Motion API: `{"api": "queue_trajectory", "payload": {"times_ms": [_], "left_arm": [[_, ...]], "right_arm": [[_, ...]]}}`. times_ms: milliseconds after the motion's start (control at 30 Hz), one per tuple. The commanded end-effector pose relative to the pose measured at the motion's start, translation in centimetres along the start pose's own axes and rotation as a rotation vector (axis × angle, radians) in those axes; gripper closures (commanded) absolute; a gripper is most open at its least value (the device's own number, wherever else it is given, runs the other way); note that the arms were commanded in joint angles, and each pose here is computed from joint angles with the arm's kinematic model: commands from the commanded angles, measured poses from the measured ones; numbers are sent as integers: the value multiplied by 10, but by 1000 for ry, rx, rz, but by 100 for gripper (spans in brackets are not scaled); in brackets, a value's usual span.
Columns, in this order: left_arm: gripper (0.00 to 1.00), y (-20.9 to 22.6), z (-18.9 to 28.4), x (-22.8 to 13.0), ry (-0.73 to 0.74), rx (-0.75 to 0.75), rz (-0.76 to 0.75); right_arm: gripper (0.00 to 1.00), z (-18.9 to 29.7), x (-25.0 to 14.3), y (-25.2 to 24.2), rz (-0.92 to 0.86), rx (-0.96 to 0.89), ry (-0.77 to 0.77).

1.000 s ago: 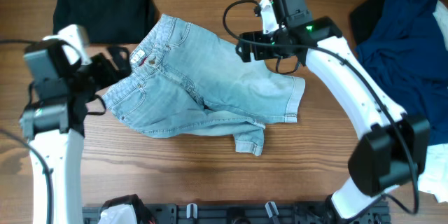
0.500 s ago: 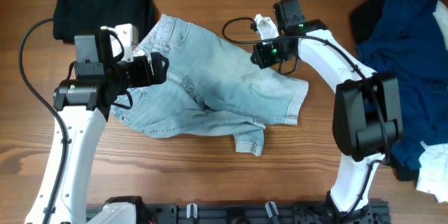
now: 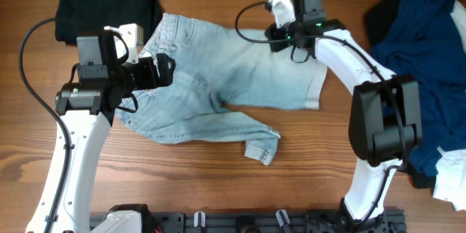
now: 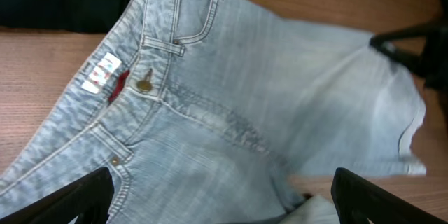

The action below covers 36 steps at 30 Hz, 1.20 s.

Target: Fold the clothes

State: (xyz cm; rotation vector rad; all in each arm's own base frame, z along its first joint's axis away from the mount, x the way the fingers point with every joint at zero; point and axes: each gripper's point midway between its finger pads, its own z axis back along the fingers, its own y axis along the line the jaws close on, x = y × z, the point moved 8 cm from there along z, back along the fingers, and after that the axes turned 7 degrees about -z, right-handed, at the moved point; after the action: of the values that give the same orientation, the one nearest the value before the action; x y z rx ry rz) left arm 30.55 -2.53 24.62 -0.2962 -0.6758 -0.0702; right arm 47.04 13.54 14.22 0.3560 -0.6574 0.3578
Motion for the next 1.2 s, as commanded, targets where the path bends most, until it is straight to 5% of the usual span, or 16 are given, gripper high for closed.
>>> {"api": "queue_trajectory", "payload": {"times_ms": [0,267,333,667,900,1167], "left_arm": [[0,-1,-3,5,-6,-1,-28],[0,-1,-11,5,7,-7,-31],[0,-5,-15,5,11,-15,-41],[0,-7,-39,-19,180,-20,-13],[1,7,-75,-52,410,5,51],[7,14,-95,-65,484,26,89]], "right_arm": [[96,20,43,-35,21,-118,-159],[91,32,68,-72,-2,-175,-337],[0,32,65,-73,-25,-166,-317],[0,144,46,4,-263,163,-48],[0,173,-36,1,-499,-158,358],[3,147,-123,3,-602,-180,484]]}}
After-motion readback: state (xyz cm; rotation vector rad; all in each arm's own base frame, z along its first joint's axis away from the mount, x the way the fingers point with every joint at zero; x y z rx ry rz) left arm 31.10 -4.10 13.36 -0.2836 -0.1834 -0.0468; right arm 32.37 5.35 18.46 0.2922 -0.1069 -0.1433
